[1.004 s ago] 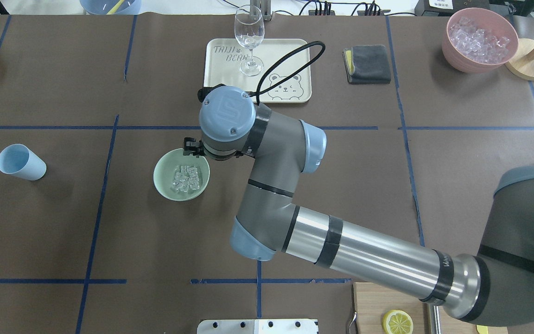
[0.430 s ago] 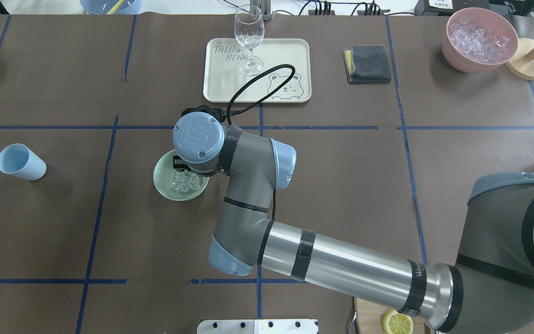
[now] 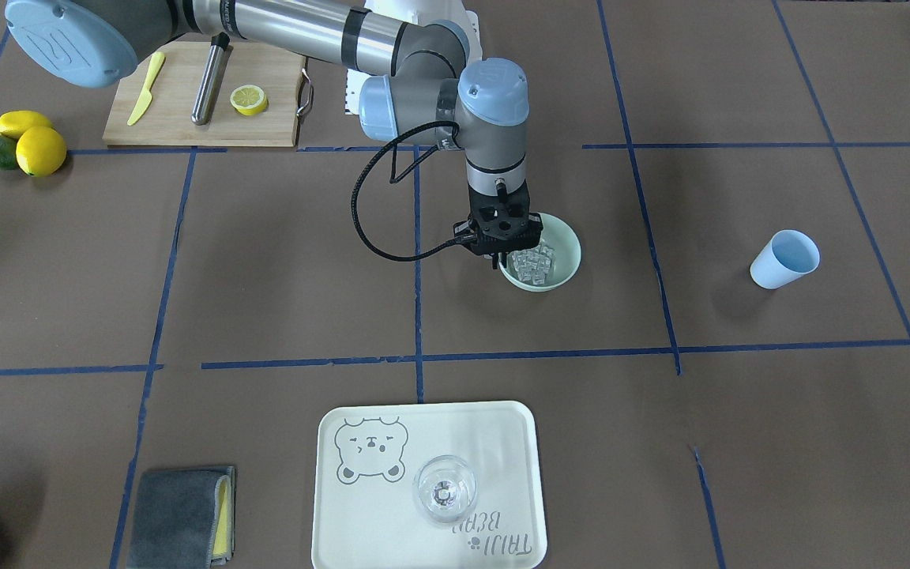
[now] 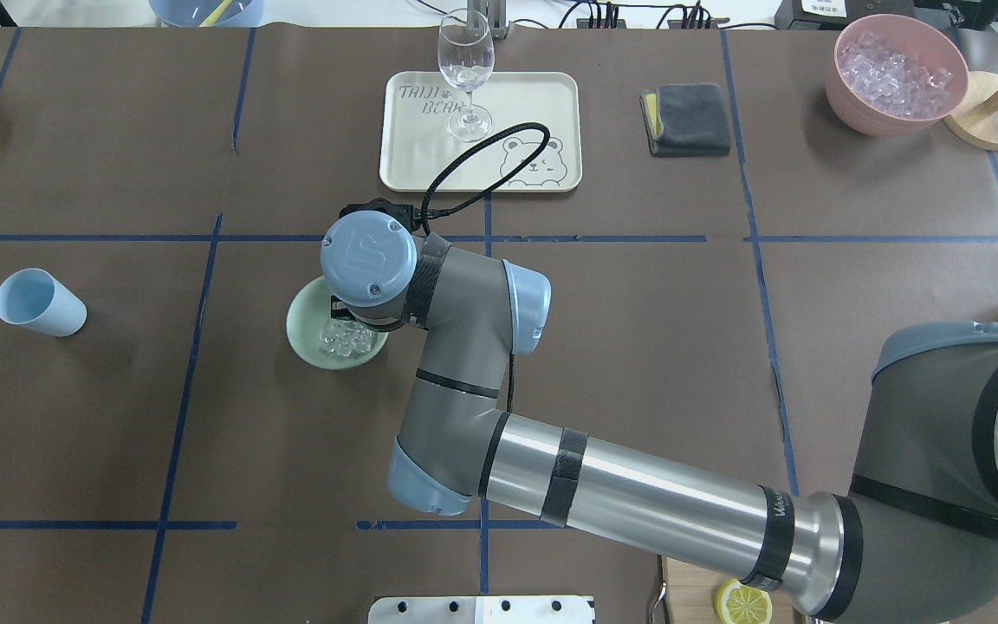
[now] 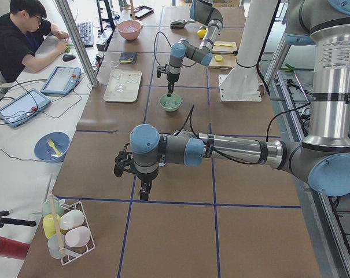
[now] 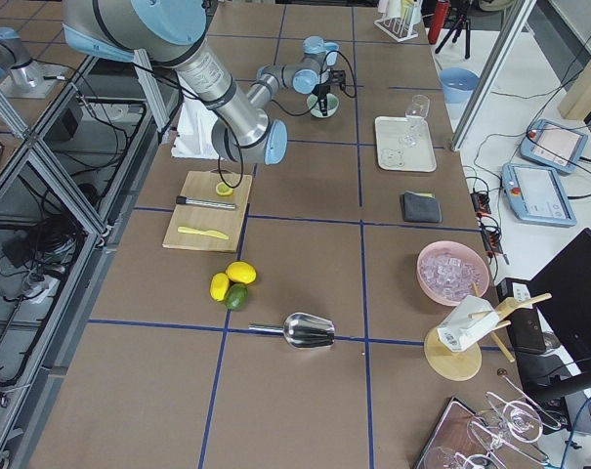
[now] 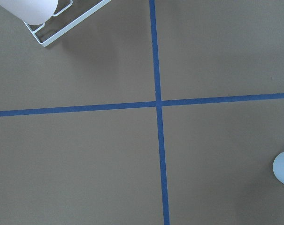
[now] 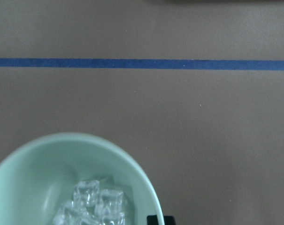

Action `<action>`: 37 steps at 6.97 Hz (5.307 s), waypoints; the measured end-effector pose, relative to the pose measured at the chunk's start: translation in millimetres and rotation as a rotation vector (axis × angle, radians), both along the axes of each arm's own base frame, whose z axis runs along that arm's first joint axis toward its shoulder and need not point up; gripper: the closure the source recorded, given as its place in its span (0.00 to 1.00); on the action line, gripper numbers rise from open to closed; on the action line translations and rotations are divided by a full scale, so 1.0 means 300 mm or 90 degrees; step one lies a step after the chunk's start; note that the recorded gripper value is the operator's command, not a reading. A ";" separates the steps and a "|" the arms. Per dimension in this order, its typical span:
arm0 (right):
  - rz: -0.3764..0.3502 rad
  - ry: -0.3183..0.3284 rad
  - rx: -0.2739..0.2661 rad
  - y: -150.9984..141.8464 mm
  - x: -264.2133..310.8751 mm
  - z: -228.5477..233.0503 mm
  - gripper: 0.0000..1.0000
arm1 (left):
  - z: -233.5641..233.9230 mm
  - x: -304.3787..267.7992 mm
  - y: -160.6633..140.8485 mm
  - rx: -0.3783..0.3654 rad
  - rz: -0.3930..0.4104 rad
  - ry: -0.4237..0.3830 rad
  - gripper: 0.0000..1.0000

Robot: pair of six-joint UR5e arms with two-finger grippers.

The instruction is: Pour ice into bowl

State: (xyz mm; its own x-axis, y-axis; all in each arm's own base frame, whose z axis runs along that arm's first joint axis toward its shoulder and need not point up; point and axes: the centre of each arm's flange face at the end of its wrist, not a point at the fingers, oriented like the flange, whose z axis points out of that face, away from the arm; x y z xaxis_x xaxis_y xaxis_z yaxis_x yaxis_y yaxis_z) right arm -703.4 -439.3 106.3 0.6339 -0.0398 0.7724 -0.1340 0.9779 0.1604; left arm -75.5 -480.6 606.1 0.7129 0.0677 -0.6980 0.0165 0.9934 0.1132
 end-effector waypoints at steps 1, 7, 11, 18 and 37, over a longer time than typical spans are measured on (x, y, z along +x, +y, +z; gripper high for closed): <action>0.005 -0.010 -0.002 -0.008 0.023 -0.022 1.00 | 0.000 0.000 0.000 0.001 0.001 0.000 0.00; -0.058 -0.096 0.025 -0.300 0.783 0.199 1.00 | 0.017 0.006 0.016 0.053 0.069 -0.007 0.00; -0.157 -0.035 0.097 -0.361 1.380 0.822 1.00 | 0.019 0.006 0.020 0.053 0.071 -0.007 0.00; -0.177 -0.023 0.154 -0.067 1.712 1.714 0.01 | 0.018 0.006 0.019 0.056 0.071 -0.008 0.00; -0.089 0.083 -0.089 -0.035 2.578 1.817 0.00 | 0.049 0.006 0.038 0.045 0.073 -0.007 0.00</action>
State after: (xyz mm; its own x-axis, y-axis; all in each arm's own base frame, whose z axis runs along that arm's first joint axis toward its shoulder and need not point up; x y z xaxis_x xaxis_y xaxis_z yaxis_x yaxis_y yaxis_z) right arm 69.9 -449.7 651.3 0.7250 -0.0327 0.6880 0.0166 0.9994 0.0299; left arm -73.6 -469.3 620.8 0.7050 0.1982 -0.6810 -0.0986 0.9782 0.1826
